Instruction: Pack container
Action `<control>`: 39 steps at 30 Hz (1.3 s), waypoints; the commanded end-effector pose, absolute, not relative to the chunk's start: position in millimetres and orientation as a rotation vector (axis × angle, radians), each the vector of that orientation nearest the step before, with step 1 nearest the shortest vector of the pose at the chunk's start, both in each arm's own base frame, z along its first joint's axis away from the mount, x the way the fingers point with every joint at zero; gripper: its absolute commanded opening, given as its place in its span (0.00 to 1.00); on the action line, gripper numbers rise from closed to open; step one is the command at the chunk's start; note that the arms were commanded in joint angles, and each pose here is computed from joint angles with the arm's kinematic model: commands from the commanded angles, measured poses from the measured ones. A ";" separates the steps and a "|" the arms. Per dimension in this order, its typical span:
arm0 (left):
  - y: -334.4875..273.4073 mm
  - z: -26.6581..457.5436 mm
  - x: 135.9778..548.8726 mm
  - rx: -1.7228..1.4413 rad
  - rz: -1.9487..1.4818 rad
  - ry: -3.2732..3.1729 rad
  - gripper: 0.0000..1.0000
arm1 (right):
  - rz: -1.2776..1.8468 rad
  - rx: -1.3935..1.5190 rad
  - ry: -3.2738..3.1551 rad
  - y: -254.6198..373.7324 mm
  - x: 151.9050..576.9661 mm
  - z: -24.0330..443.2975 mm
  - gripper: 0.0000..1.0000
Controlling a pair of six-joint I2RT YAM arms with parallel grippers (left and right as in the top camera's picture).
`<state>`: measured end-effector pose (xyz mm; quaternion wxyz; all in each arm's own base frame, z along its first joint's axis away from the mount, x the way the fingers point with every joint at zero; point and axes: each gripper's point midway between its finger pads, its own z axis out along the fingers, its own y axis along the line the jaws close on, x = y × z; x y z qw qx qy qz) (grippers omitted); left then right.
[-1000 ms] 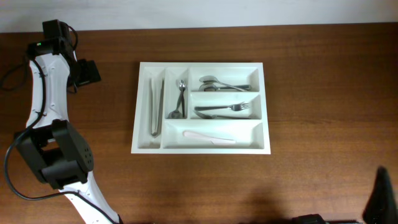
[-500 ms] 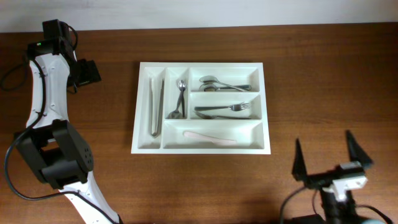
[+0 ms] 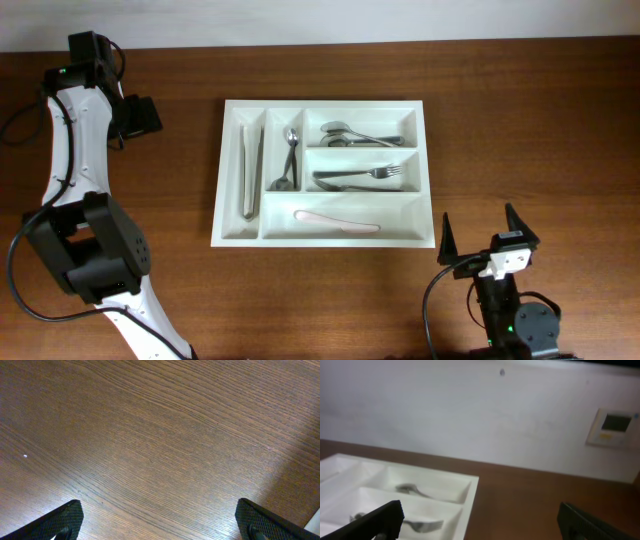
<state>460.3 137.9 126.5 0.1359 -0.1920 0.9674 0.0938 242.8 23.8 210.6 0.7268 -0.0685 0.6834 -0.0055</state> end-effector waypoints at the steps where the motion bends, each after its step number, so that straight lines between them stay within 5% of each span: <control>1: 142.3 132.5 462.3 -0.546 0.290 2.786 0.99 | -0.041 -0.089 1.514 13.1 244.4 202.3 0.99; 39: 142.4 132.7 462.4 -0.546 0.290 2.786 0.99 | -0.117 0.010 1.645 -15.8 245.5 157.0 0.99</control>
